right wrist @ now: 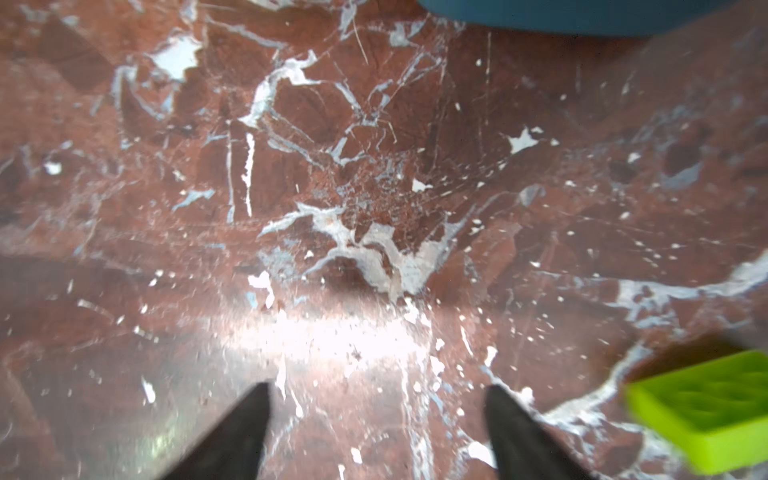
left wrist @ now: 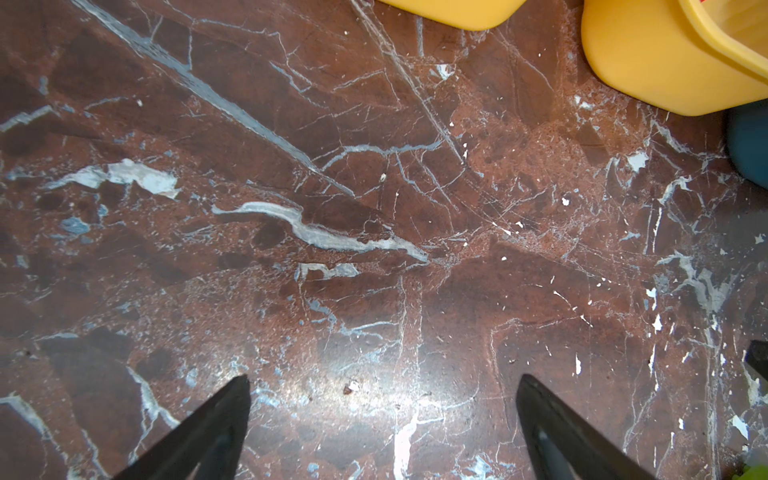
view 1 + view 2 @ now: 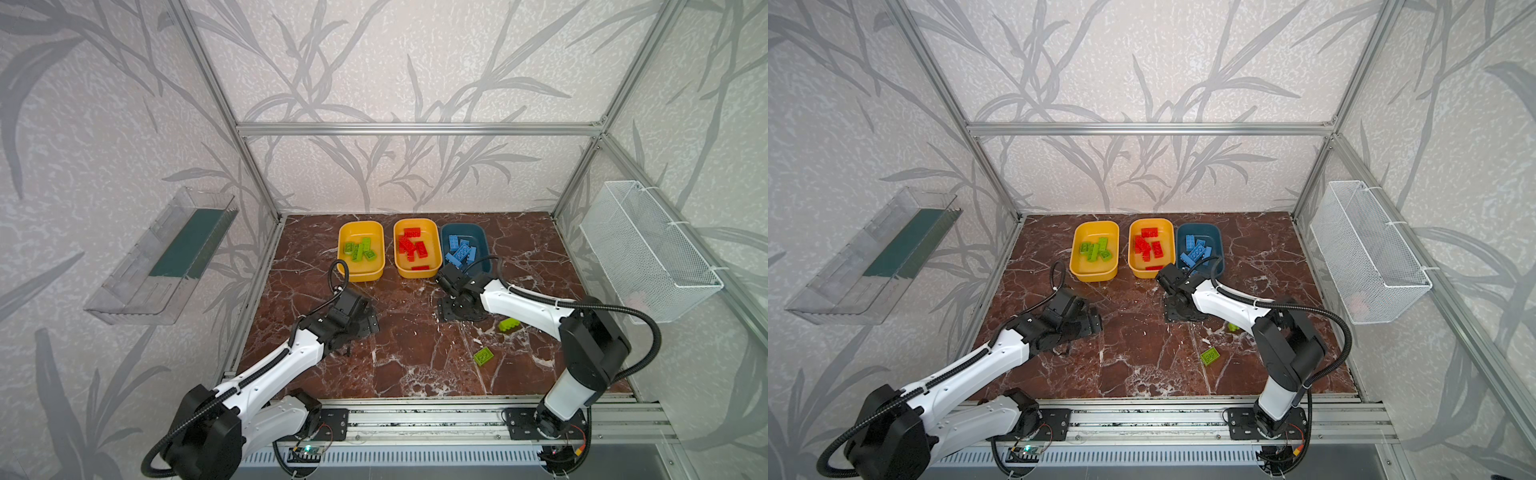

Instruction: Sort the legos into containers by color

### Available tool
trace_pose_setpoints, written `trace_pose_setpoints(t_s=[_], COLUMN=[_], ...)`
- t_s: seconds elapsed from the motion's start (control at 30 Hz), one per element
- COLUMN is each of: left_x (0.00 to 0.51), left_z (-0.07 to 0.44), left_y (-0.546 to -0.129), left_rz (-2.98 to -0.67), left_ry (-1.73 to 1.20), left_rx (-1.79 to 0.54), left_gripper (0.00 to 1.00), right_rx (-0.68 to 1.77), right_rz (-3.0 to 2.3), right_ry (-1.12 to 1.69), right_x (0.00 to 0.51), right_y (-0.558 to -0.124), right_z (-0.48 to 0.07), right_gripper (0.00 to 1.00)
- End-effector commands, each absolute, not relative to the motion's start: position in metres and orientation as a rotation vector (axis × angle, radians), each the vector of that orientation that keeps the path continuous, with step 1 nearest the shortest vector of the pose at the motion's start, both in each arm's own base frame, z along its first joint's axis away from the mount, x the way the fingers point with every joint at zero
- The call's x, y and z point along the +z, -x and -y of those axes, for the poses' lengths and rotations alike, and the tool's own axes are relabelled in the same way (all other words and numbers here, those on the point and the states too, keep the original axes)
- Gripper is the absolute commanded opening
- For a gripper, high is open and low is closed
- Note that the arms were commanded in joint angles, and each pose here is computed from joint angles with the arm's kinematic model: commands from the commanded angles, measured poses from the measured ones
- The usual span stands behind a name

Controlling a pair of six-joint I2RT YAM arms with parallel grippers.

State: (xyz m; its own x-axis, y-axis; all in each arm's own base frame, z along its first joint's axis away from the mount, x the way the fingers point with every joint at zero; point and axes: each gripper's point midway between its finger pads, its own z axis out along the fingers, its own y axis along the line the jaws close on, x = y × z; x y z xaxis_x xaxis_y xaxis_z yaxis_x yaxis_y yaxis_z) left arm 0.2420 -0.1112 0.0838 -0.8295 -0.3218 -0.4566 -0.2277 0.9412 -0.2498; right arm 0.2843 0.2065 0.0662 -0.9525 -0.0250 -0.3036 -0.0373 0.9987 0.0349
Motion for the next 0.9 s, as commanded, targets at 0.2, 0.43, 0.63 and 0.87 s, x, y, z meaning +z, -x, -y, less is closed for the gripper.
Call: trace_pose_setpoints(t_s=[0.2,0.43,0.63,0.87], left_x=[0.089,0.096,0.094,0.084], left_z=[0.107,0.125,0.139,0.155], left_y=[-0.238,-0.247,-0.262,-0.275], left_rz=[-2.579,-2.57,-2.583,-2.628], left_ry=[0.399,0.351,0.305,0.256], left_rx=[-0.238,-0.335,-0.353,-0.367], left_gripper=[0.99,0.99,0.99,0.99], right_rx=[-0.087,-0.167,-0.135,-0.159], right_rz=[-2.788,-2.695,-2.511,-2.481], right_ry=[-0.003,-0.484,-0.706,-0.914], right_x=[0.093,0.095,0.095,0.081], right_y=[-0.267,-0.262,-0.261,-0.264], right_z=[-0.156,-0.055,-0.005,0.032], right_gripper=[1.0,0.99,1.0,0.98])
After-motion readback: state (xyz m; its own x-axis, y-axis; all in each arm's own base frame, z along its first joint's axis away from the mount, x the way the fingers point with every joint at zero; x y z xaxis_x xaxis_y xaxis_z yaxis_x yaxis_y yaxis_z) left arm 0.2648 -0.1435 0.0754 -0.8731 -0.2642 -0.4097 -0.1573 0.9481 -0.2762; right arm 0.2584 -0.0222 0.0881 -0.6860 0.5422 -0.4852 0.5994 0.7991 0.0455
